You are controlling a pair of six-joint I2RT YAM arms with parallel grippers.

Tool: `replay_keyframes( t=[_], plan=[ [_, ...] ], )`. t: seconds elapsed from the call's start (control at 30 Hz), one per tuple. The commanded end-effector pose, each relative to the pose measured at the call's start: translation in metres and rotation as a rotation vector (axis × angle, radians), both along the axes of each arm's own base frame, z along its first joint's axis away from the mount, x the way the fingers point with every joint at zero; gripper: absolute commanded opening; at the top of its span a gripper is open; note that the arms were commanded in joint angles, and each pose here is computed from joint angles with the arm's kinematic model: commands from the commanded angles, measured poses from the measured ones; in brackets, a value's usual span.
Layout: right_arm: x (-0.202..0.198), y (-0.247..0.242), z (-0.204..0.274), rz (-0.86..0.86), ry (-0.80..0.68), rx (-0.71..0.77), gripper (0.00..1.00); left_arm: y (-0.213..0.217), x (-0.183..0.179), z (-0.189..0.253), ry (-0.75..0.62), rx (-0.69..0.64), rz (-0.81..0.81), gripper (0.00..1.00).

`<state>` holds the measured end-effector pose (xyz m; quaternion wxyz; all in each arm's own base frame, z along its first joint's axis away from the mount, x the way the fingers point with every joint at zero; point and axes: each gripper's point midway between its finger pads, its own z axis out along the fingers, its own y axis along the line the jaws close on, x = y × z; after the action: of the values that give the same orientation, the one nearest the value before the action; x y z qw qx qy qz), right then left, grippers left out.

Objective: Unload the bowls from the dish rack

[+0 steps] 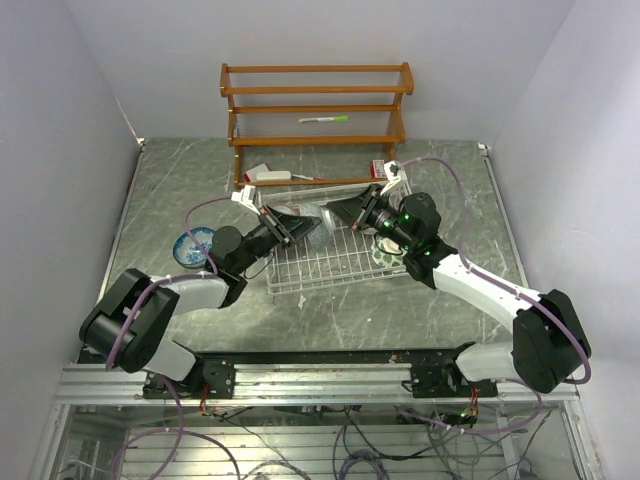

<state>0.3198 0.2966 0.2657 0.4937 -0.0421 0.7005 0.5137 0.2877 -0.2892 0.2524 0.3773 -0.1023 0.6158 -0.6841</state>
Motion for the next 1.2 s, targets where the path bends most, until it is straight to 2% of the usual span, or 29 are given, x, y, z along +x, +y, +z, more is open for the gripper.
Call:
replay_keyframes(
  t=[0.0, 0.07, 0.17, 0.3, 0.43, 0.63, 0.73, 0.87, 1.0, 1.17],
  plan=[
    [0.001, -0.006, 0.005, -0.03, -0.036, -0.008, 0.0, -0.001, -0.015, 0.038, -0.141, -0.097, -0.053, 0.07],
    [0.002, -0.012, 0.004, -0.057, -0.041, -0.027, 0.0, -0.003, -0.015, 0.037, -0.144, -0.083, -0.059, 0.07],
    [0.004, -0.021, 0.001, -0.102, -0.041, -0.062, 0.08, -0.004, -0.012, 0.037, -0.142, -0.031, -0.046, 0.07],
    [0.006, -0.036, -0.001, -0.176, -0.051, -0.114, 0.17, -0.003, -0.003, 0.028, -0.104, 0.125, 0.005, 0.07],
    [0.007, -0.053, -0.005, -0.247, -0.058, -0.167, 0.22, 0.018, 0.006, 0.029, -0.087, 0.355, 0.129, 0.07],
    [0.007, -0.061, -0.018, -0.278, -0.052, -0.217, 0.23, 0.083, 0.016, 0.026, -0.003, 0.732, 0.383, 0.07],
    [0.01, -0.066, -0.028, -0.298, -0.038, -0.254, 0.24, 0.13, 0.016, 0.007, 0.132, 0.976, 0.522, 0.07],
    [0.011, -0.071, -0.037, -0.321, -0.026, -0.29, 0.25, 0.175, 0.016, -0.006, 0.263, 1.191, 0.66, 0.07],
    [0.01, -0.076, -0.041, -0.333, -0.027, -0.31, 0.26, 0.208, 0.02, -0.009, 0.354, 1.295, 0.774, 0.07],
    [0.01, -0.081, -0.044, -0.352, -0.027, -0.338, 0.26, 0.236, 0.028, -0.03, 0.444, 1.35, 0.772, 0.07]
  ],
)
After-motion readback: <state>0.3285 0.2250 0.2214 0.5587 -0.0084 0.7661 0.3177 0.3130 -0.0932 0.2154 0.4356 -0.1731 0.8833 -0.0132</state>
